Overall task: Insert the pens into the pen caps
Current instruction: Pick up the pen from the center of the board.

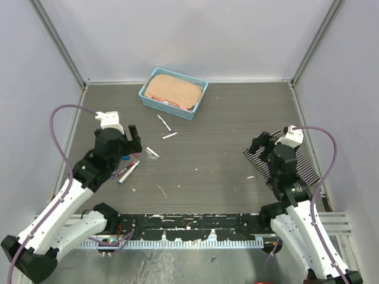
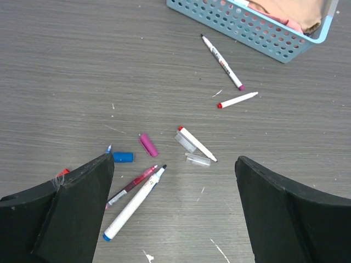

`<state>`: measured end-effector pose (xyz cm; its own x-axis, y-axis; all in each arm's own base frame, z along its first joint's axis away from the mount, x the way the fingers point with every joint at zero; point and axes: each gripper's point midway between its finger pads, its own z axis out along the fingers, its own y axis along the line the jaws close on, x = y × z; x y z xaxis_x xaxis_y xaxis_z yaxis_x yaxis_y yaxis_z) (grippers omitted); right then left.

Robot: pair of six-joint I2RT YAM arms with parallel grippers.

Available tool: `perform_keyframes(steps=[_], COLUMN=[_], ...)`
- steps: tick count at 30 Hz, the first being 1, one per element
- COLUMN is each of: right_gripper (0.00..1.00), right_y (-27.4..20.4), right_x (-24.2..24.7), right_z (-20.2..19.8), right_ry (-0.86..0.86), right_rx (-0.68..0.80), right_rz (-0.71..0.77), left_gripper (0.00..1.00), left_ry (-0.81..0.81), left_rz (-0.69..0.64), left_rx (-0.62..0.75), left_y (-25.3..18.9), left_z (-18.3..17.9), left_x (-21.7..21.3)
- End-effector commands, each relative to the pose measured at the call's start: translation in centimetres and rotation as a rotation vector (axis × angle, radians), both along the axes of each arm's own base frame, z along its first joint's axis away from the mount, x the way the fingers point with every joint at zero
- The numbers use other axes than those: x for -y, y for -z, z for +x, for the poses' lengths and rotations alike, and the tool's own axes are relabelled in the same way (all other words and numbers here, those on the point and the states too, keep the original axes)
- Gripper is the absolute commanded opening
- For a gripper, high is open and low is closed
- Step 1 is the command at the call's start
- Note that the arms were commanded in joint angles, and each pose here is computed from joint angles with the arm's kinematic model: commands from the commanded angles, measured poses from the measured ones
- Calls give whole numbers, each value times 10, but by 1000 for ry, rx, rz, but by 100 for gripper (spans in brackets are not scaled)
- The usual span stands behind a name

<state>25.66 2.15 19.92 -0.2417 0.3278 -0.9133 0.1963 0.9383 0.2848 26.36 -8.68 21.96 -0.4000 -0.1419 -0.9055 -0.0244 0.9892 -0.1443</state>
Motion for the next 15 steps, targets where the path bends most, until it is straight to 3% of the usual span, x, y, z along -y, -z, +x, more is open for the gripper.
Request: perform_keyframes(steps=[1,6,15], right_gripper=[96,98,99], right_y=[-26,-33,-43], right_x=[8,13,12], right_z=[5,8,15], right_ry=[36,38,17], right_rx=[33,17,3], right_rz=[43,45,69], left_gripper=[97,98,98], left_ry=[-20,-73,39], left_rz=[12,45,44], left_rx=[-82,-146,-170], left_y=[-8,-9,-10], left_z=[4,14,20], left_x=[-2,-8,8])
